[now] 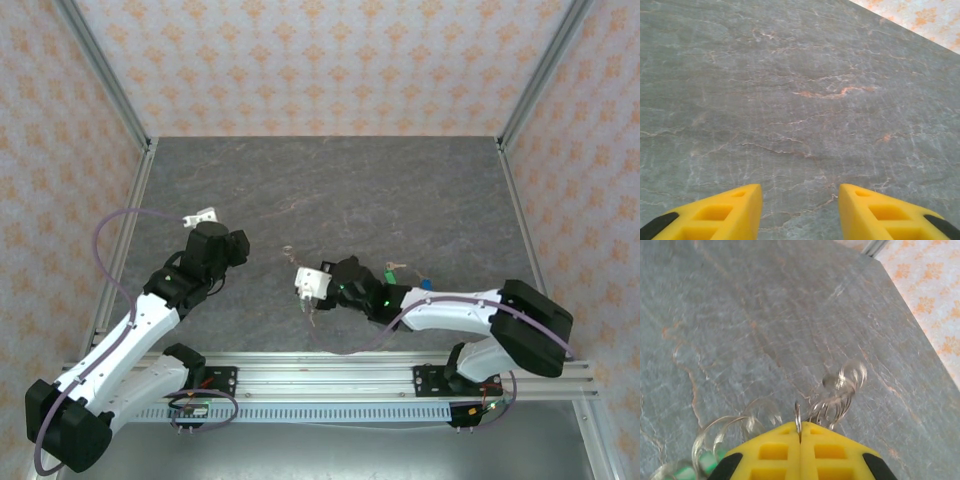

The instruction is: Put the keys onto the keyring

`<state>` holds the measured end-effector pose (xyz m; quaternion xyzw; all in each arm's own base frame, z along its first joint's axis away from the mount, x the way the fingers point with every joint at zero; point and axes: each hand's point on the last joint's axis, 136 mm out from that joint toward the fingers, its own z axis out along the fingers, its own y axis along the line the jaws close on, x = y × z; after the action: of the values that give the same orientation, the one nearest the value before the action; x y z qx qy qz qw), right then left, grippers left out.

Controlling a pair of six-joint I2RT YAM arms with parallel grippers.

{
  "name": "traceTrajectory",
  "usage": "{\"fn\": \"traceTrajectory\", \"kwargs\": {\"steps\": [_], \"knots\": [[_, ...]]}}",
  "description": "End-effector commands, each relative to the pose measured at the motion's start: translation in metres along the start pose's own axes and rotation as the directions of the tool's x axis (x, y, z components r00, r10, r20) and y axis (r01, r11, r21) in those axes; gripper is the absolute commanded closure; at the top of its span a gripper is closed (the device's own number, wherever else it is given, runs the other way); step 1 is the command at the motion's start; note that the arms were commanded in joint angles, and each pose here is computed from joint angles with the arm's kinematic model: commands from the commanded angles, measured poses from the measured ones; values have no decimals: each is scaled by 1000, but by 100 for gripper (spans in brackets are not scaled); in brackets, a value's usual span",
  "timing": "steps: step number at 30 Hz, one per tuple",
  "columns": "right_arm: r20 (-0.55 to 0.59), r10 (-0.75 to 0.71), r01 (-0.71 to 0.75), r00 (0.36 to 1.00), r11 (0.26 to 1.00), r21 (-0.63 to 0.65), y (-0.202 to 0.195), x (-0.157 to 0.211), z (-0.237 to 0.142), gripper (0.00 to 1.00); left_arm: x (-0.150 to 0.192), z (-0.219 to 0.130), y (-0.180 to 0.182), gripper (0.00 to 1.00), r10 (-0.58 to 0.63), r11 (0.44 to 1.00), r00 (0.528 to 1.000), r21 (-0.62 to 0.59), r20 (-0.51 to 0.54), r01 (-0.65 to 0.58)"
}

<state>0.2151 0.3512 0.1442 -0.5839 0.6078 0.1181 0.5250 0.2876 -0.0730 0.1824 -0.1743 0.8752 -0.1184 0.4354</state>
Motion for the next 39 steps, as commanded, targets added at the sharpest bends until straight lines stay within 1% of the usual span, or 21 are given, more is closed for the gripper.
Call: {"fn": "traceTrajectory", "kwargs": {"steps": [1,2,5,8,11,13,16,19,21,23,24,25,28,30,32,33,36,38,39], "knots": [[150,214,-204,965,976,-78,-14,-27,-13,100,-15,-7,-26,58,21,992,999,125,36,-26],[164,257,-244,952,965,-97,-21,-27,-16,100,-15,-7,-33,59,26,987,999,158,28,-30],[191,348,-314,918,931,-185,-28,-28,-23,100,-10,-8,-54,62,92,963,996,256,-2,-89],[215,386,-342,897,915,-215,-32,-27,-27,100,-4,-8,-71,65,144,933,989,337,-36,-124],[233,344,-303,909,933,-195,-31,-22,-29,100,2,-8,-86,66,191,899,979,412,-68,-147],[230,313,-281,921,946,-163,-33,-17,-28,100,5,-8,-92,66,216,886,973,435,-81,-160],[224,259,-238,940,965,-114,-36,-10,-29,100,3,-9,-98,65,239,870,968,459,-74,-180],[238,242,-221,941,969,-109,-36,-11,-33,100,2,-12,-109,64,278,834,959,509,-52,-214],[254,294,-259,921,952,-163,-38,-17,-38,100,4,-16,-119,61,312,793,949,560,-36,-240],[278,334,-276,901,934,-227,-37,-22,-44,100,11,-21,-131,58,362,722,932,636,-14,-272],[287,343,-274,894,927,-255,-36,-24,-46,100,14,-24,-137,54,383,687,924,669,0,-285],[293,362,-282,885,918,-280,-36,-25,-48,100,19,-25,-141,49,400,659,917,692,10,-295],[312,435,-323,844,879,-352,-40,-28,-53,100,28,-28,-148,46,451,584,890,735,61,-346],[312,460,-335,831,862,-380,-43,-24,-54,100,29,-32,-152,46,465,539,878,752,110,-380],[303,469,-333,829,851,-407,-43,-19,-54,100,32,-38,-155,46,481,482,859,765,176,-426],[300,471,-332,830,848,-413,-43,-17,-54,100,37,-40,-155,47,498,453,843,767,205,-454],[302,460,-315,835,850,-423,-45,-15,-55,100,54,-48,-153,54,562,340,772,767,297,-544],[288,422,-278,860,860,-428,-41,-11,-54,100,65,-51,-151,57,592,285,735,767,330,-574],[272,396,-255,877,863,-436,-38,-8,-52,100,70,-50,-149,58,613,267,715,764,336,-588]]}}
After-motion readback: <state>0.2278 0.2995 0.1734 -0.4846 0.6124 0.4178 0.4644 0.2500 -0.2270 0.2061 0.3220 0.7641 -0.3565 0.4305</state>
